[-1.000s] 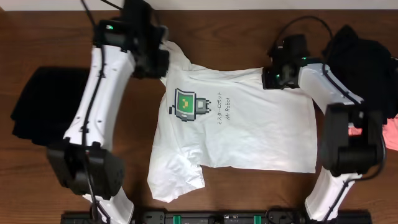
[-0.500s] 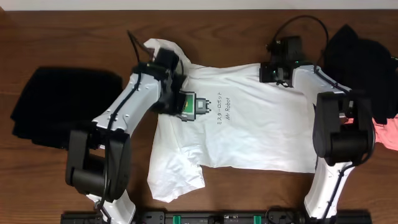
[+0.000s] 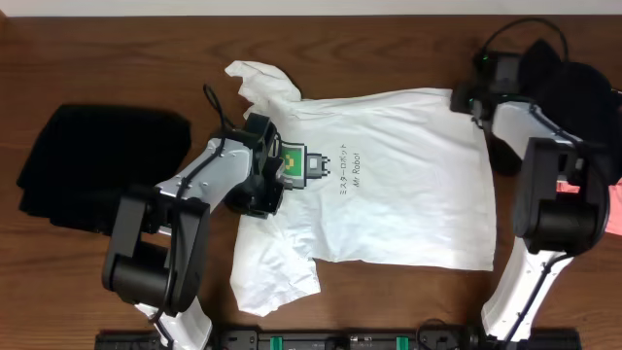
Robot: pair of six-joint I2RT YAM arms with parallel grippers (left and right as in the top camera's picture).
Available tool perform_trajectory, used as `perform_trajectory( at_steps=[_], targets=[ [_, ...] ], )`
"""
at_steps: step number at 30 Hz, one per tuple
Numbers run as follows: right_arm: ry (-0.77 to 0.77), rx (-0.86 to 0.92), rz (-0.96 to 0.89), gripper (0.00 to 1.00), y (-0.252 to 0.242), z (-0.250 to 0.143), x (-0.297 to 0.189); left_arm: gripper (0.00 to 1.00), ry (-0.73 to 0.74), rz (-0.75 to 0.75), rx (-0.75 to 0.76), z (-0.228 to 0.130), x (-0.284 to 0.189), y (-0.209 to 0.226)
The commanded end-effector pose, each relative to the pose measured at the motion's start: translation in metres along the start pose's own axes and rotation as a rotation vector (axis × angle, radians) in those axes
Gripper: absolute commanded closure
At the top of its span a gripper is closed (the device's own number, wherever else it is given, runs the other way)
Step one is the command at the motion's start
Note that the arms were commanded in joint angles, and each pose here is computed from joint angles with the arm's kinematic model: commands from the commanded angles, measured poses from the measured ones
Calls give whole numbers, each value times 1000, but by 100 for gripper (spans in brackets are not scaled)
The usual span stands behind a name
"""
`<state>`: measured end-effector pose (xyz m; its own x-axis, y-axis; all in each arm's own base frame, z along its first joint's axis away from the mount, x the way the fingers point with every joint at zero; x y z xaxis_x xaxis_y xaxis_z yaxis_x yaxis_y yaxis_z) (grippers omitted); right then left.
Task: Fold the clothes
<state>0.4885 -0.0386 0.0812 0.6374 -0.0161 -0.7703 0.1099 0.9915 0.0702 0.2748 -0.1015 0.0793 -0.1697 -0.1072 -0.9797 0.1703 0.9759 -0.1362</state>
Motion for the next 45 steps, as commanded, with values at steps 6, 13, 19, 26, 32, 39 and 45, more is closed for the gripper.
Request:
perform_trajectory(
  at_steps=[6,13,19,26,32,39,45],
  targets=[
    [70,61,237,97,9,26,-25,94,49,18,-32,-10,5,3],
    [156,-24,314,87,21,41,-89,94,88,30,-38,-16,4,5],
    [197,-57,326,77,30,39,-147,93,58,103,-63,-12,1,15],
    [332,-37,325,65,32,18,-175,93,78,230,-357,-22,-9,67],
    [385,-33,325,66,32,8,-176,94,121,218,-583,-35,-13,96],
    [395,-115,355,58,52,3,-175,94,79,21,-409,-24,-12,82],
    [460,-130,361,75,72,-17,-165,94,-79,3,-362,-3,-24,76]
  ],
)
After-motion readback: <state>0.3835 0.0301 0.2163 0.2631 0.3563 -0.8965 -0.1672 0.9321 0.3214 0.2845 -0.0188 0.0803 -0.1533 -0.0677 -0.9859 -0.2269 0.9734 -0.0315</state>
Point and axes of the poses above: each gripper's point midway between its finger pads, its own x axis out along the fingers, its own y axis along the line the jaws close on, z = x × y, the point moved 8 cm from there along -x, back along the fingers, and after that the axes turned 4 degrees about -x, right-handed, at the moved point
